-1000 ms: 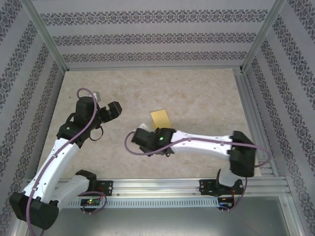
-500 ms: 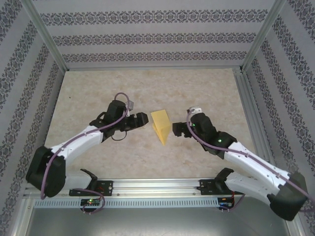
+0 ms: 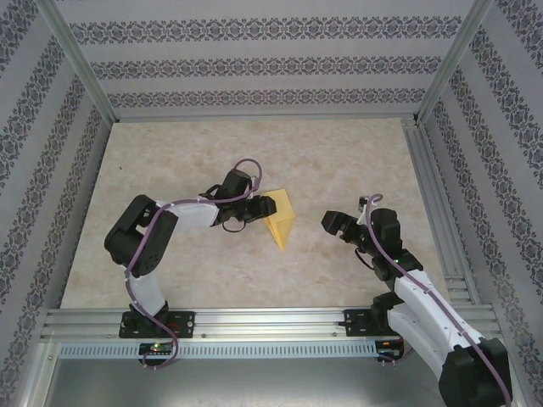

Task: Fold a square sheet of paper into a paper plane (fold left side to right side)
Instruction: Pick up the paper from the center of the table.

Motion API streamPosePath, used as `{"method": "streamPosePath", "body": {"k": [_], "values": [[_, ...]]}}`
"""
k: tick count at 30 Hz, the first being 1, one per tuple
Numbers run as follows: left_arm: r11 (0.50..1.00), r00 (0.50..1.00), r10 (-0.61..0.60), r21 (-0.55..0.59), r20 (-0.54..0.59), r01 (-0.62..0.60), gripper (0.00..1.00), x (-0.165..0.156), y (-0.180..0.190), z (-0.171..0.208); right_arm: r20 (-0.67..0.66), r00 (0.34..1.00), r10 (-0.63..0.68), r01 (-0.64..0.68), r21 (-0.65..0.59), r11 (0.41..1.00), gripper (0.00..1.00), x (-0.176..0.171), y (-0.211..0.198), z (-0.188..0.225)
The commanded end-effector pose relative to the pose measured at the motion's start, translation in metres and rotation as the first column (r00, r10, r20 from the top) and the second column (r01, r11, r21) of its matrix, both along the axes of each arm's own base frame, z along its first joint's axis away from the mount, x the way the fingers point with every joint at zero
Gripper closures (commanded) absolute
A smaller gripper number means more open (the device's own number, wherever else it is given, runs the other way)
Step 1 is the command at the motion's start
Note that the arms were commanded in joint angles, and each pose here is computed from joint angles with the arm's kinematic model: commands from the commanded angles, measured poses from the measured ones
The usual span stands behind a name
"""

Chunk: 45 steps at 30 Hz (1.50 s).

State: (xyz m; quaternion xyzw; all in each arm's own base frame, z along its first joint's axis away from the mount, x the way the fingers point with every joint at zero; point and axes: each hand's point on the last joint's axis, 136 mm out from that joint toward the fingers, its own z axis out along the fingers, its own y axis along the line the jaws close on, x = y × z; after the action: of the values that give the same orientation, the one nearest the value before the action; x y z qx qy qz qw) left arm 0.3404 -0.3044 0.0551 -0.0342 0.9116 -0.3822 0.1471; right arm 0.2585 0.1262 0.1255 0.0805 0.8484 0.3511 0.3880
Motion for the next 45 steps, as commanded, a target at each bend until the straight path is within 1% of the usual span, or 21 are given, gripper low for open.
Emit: {"method": "streamPosePath", "body": {"k": [1, 5, 9, 12, 15, 17, 18, 20, 23, 28, 31, 35, 41, 45], "values": [[0.997, 0.994, -0.055, -0.043, 0.09, 0.059, 0.56, 0.014, -0.013, 0.016, 0.018, 0.993, 0.116, -0.117, 0.089, 0.989, 0.19, -0.007, 0.018, 0.007], [0.997, 0.994, -0.072, -0.036, 0.083, 0.075, 0.65, 0.02, -0.013, 0.012, 0.003, 0.991, 0.134, -0.134, 0.096, 0.986, 0.23, -0.006, 0.02, 0.001], [0.995, 0.991, -0.1, -0.014, 0.084, 0.102, 0.77, 0.019, -0.013, 0.006, -0.002, 0.989, 0.146, -0.145, 0.104, 0.984, 0.26, -0.005, 0.022, 0.0], [0.99, 0.986, -0.138, -0.027, 0.098, 0.141, 0.85, 0.016, -0.016, 0.009, -0.005, 0.988, 0.156, -0.155, 0.111, 0.982, 0.27, -0.004, 0.023, 0.0], [0.982, 0.977, -0.177, -0.05, 0.118, 0.184, 0.92, 0.011, -0.017, 0.017, 0.004, 0.983, 0.184, -0.183, 0.144, 0.973, 0.28, -0.004, 0.028, 0.003], [0.974, 0.97, -0.203, -0.071, 0.132, 0.214, 0.94, 0.007, -0.016, 0.024, 0.014, 0.976, 0.215, -0.215, 0.165, 0.963, 0.29, -0.003, 0.033, 0.006], [0.97, 0.967, -0.215, -0.082, 0.137, 0.227, 0.95, 0.004, -0.016, 0.028, 0.021, 0.973, 0.232, -0.232, 0.172, 0.957, 0.29, -0.002, 0.036, 0.008], [0.961, 0.96, -0.24, -0.108, 0.146, 0.256, 0.96, -0.002, -0.015, 0.036, 0.026, 0.965, 0.261, -0.261, 0.183, 0.948, 0.33, 0.0, 0.04, 0.009], [0.949, 0.954, -0.269, -0.133, 0.136, 0.286, 0.97, -0.011, -0.014, 0.042, 0.059, 0.953, 0.298, -0.303, 0.232, 0.924, 0.33, 0.006, 0.049, 0.014], [0.932, 0.949, -0.282, -0.196, 0.142, 0.306, 0.98, -0.02, -0.017, 0.05, 0.063, 0.927, 0.371, -0.373, 0.287, 0.882, 0.39, 0.021, 0.063, 0.005], [0.925, 0.947, -0.29, -0.213, 0.142, 0.315, 0.98, -0.025, -0.017, 0.054, 0.075, 0.919, 0.386, -0.388, 0.343, 0.856, 0.4, 0.031, 0.069, 0.0], [0.916, 0.942, -0.301, -0.229, 0.15, 0.329, 0.99, -0.029, -0.018, 0.061, 0.065, 0.917, 0.395, -0.386, 0.404, 0.83, 0.46, 0.039, 0.073, -0.014], [0.907, 0.939, -0.306, -0.251, 0.158, 0.338, 0.99, -0.032, -0.018, 0.067, 0.041, 0.924, 0.38, -0.352, 0.479, 0.804, 0.48, 0.046, 0.076, -0.033], [0.905, 0.939, -0.308, -0.259, 0.154, 0.339, 1.0, -0.034, -0.019, 0.067, 0.027, 0.926, 0.377, -0.342, 0.486, 0.804, 0.48, 0.046, 0.078, -0.044]]}}
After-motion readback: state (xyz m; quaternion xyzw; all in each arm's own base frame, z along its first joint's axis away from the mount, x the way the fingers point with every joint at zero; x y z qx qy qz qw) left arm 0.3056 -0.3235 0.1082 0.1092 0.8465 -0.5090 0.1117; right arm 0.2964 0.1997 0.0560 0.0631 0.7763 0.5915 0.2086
